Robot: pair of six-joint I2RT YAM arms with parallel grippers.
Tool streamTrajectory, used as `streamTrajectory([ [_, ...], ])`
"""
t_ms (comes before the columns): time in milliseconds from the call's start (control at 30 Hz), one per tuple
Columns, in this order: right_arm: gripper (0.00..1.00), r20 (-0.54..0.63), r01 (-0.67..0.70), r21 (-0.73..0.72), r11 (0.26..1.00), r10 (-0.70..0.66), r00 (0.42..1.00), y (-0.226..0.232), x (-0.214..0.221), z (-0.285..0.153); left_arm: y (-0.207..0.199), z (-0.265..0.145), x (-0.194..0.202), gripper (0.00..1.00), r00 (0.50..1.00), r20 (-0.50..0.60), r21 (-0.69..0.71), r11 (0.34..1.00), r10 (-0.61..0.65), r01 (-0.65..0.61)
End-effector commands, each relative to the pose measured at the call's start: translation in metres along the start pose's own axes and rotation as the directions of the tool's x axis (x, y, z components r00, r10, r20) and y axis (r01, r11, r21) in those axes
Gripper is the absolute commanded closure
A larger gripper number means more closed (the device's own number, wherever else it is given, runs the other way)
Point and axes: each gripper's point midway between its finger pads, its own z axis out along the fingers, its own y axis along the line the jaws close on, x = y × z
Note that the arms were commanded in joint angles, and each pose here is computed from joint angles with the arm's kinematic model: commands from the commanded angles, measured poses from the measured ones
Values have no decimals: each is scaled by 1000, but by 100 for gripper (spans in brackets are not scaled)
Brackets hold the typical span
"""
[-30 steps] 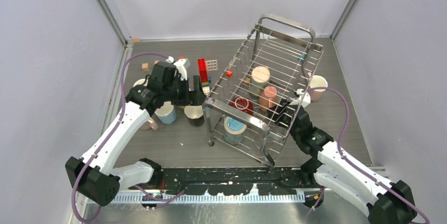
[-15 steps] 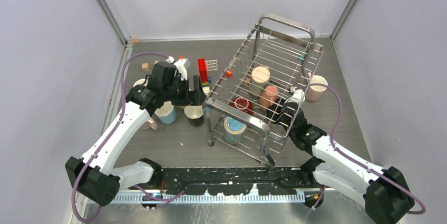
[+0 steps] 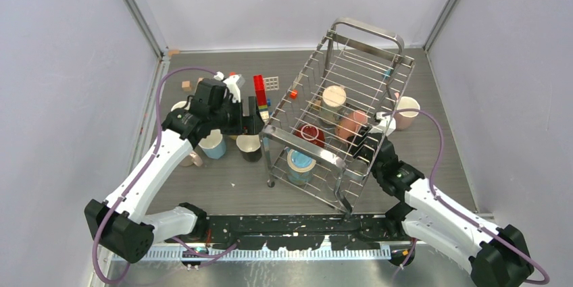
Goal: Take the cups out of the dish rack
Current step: Unload the cup from the dish rack.
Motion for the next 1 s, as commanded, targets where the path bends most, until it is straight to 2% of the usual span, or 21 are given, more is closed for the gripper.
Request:
streamTrajectory([
  [0,81,68,-18,4,1000,18,998,2,-23,-8,-6,0,-10,15,999,38,34,999,5,-7],
  [167,99,87,-56,18,998,54,995,-2,-31,-19,-8,1,-11,15,999,38,40,999,1,-2],
  [467,99,105,-193,25,981,189,976,-3,-42,-37,-11,-3,-17,15,997,72,47,999,-16,13],
  [967,99,158,-330,-6,944,326,932,3,-77,-67,-22,-31,-49,14,977,212,46,999,-30,21],
])
